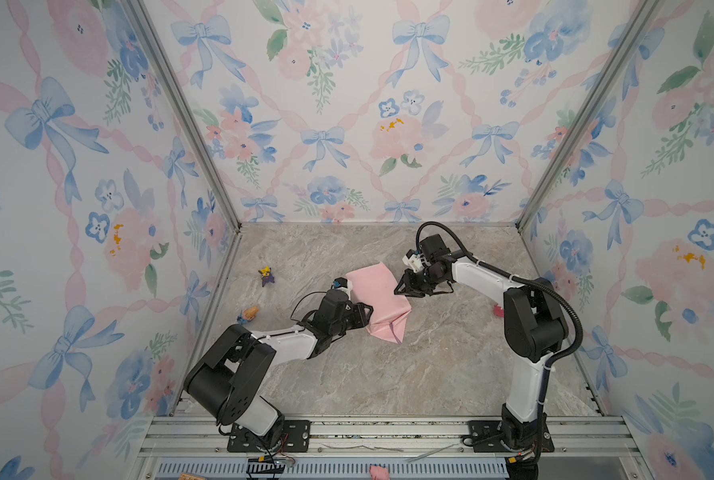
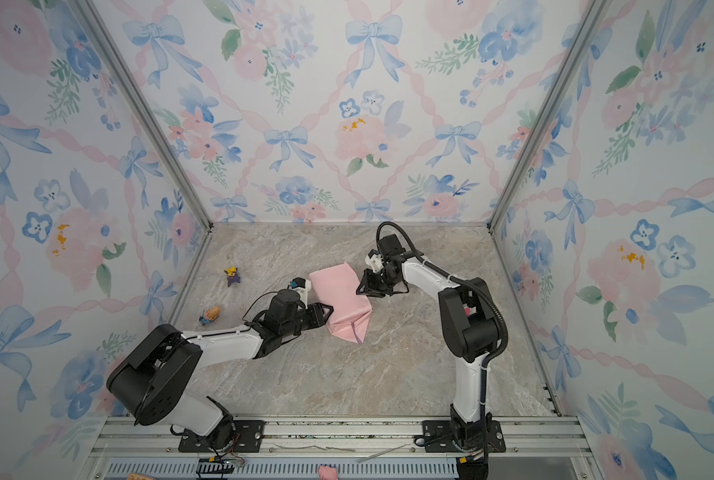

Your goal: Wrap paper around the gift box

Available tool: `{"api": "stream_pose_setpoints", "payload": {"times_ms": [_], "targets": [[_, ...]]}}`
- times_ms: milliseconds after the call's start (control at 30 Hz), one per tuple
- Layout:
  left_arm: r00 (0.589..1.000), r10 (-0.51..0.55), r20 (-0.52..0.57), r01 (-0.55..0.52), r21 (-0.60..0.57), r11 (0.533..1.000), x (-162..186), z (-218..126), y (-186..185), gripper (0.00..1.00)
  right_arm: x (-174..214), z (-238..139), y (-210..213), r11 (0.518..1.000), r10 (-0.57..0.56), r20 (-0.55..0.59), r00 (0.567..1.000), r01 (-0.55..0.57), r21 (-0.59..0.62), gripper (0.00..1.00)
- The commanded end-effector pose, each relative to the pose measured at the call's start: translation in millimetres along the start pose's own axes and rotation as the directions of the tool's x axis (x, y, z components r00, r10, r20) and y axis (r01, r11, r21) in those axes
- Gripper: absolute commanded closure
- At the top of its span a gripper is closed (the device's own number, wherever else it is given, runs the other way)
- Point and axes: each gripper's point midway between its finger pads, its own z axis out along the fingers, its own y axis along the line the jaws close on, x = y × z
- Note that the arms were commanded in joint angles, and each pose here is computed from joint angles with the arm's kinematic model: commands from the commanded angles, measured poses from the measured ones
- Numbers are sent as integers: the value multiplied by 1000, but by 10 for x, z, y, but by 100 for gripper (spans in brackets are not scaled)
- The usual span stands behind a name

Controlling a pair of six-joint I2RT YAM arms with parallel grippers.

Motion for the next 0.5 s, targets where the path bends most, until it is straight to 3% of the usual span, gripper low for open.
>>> {"api": "stream_pose_setpoints", "payload": {"times_ms": [0, 133, 233, 400, 467], "targets": [[1000, -11, -22, 12, 21, 1000, 210, -61, -46, 58, 87, 157, 194, 997, -67, -67, 995, 64, -47, 71], [1000, 14, 19, -15, 30, 999, 225, -194, -139, 55, -109, 108, 236, 997, -61, -1, 998, 61, -52, 60], [994, 65, 90, -68, 29, 997, 77, -371, -228, 53, -292, -139, 207, 999, -36, 98, 995, 40, -37, 53], [951, 253, 179, -247, -54, 968, -269, -638, -363, 56, -366, -718, 118, 998, 37, 273, 961, -23, -56, 53], [924, 344, 165, -336, -77, 939, -357, -646, -434, 59, -256, -873, 78, 997, 69, 307, 949, -52, -64, 54]]}}
